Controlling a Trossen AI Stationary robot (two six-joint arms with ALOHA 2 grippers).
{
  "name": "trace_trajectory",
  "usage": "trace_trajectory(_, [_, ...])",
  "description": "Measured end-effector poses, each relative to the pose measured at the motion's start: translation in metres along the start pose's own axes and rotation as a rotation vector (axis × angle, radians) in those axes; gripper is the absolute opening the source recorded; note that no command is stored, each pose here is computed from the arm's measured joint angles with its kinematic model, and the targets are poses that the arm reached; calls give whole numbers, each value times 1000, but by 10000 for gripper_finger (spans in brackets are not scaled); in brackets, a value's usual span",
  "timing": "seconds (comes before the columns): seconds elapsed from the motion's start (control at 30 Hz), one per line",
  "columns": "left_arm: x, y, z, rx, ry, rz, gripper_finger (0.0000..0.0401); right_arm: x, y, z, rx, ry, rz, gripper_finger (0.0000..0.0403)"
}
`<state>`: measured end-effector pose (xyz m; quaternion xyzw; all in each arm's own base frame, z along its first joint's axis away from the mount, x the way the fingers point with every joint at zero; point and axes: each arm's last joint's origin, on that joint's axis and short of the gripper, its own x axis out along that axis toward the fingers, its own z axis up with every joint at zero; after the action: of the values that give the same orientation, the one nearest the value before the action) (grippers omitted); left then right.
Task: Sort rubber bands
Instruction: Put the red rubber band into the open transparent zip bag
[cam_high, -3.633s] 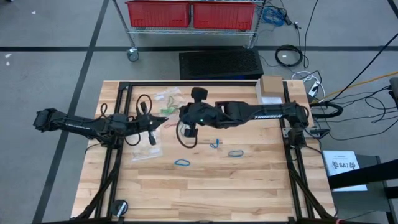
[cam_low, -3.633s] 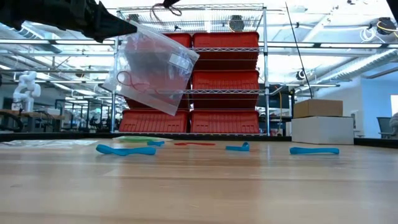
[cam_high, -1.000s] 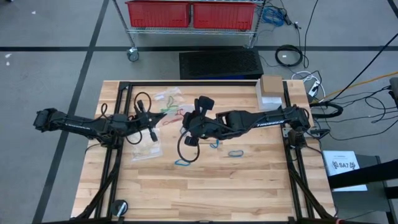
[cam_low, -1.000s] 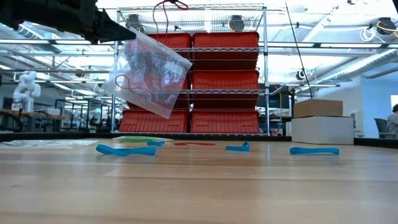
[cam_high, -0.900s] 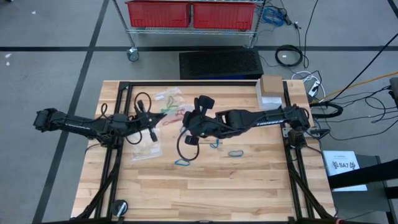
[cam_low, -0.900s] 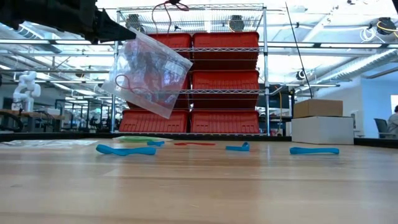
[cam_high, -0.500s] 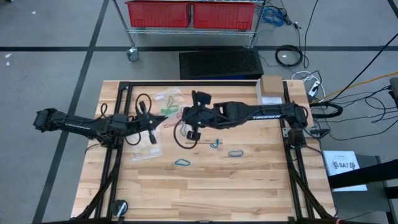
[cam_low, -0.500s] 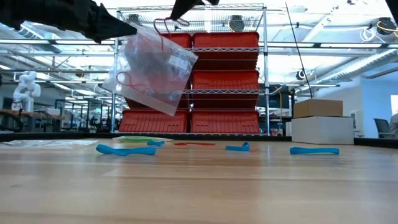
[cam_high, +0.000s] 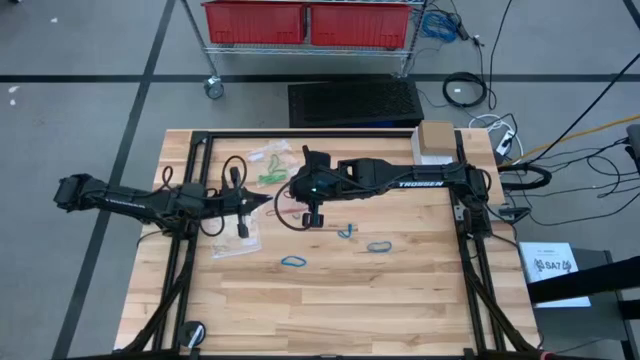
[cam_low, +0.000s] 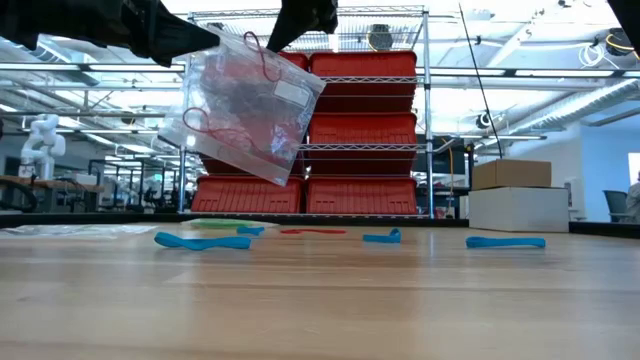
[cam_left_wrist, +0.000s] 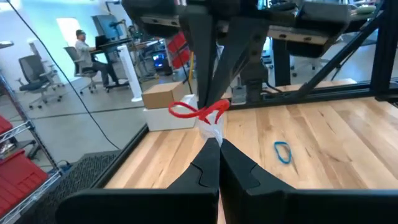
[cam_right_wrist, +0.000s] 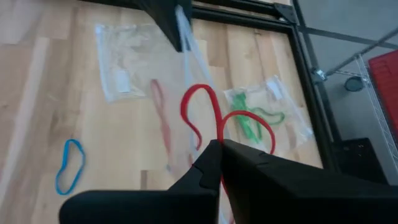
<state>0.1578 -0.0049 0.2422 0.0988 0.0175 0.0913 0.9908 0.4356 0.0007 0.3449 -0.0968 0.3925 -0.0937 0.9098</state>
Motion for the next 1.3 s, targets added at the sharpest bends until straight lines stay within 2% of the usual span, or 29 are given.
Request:
trace_trajectory(0.23, [3,-2,-2,-1,12,-24,0,6,1,-1,-15,8,57,0])
trace_trajectory(0.57, [11,-4,-1,3,28,-30,0,34,8,-7,-33,40,93,3])
trace_trajectory(0.77, [13,-4,-1,6,37,-28,0,31,10,-6,-36,39,94,58])
trace_trajectory(1.03, [13,-4,-2,6,39,-23,0,2,15,3,-38,-36,120,143])
trace_trajectory(1.3, [13,-3,-4,15,75,41,0,-37,12,11,-33,-117,75,171])
